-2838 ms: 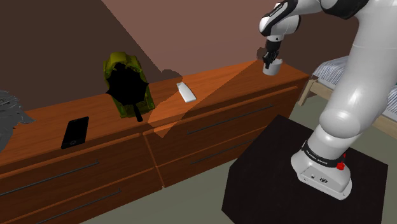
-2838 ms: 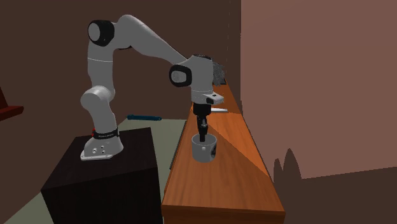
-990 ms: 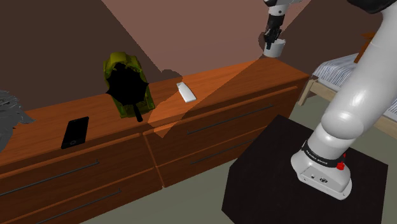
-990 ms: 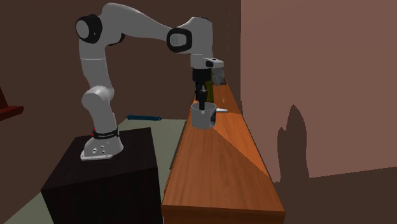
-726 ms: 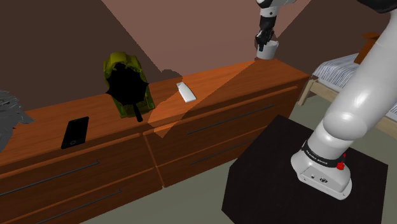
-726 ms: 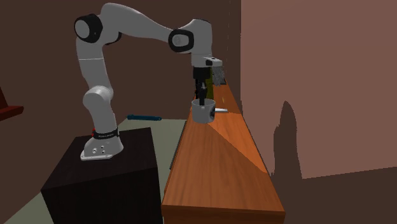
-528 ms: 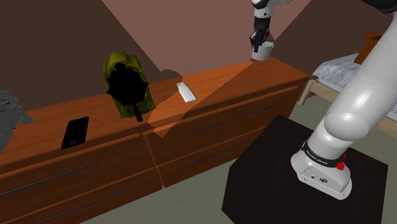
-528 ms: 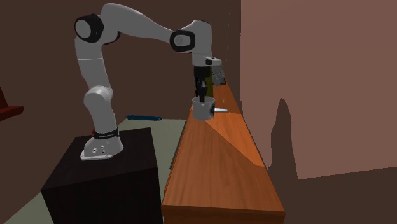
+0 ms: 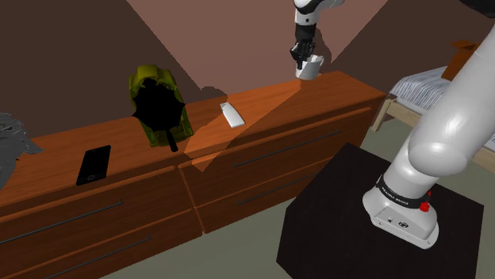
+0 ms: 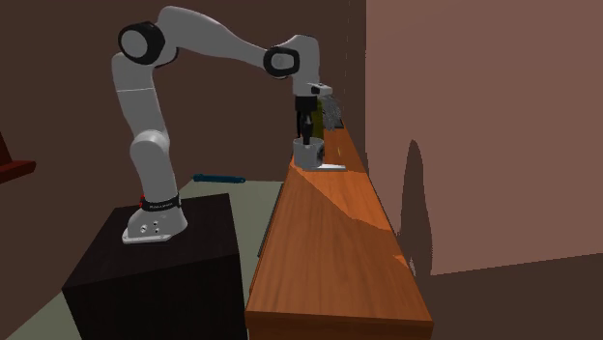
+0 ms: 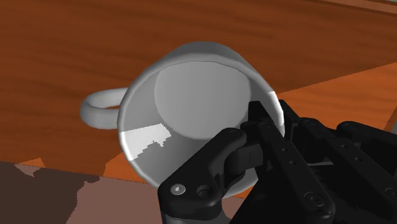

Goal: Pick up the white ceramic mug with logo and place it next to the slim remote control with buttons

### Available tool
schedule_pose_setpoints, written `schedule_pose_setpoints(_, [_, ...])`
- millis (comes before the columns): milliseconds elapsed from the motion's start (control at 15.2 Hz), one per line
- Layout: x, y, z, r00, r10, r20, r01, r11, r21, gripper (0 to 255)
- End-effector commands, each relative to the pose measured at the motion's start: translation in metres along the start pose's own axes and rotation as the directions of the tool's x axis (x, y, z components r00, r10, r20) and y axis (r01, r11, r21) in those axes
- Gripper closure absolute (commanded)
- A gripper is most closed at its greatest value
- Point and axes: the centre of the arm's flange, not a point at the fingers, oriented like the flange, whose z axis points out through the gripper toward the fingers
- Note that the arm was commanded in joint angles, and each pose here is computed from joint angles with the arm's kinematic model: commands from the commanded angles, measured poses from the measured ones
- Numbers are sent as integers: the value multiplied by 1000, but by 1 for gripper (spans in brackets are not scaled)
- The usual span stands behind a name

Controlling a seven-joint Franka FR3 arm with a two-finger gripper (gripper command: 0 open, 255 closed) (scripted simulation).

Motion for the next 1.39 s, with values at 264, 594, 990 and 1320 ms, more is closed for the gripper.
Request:
schedule_pose_setpoints(264, [12, -77, -3, 1000, 2, 0, -2, 1000, 0, 255])
schedule_pose_setpoints(594, [21, -134, -1, 1000, 2, 0, -2, 1000, 0, 255])
schedule_pose_setpoints(990, [21, -136, 31, 1000, 2, 0, -2, 1000, 0, 255])
schedule_pose_setpoints(1320, [21, -137, 57, 1000, 2, 0, -2, 1000, 0, 255])
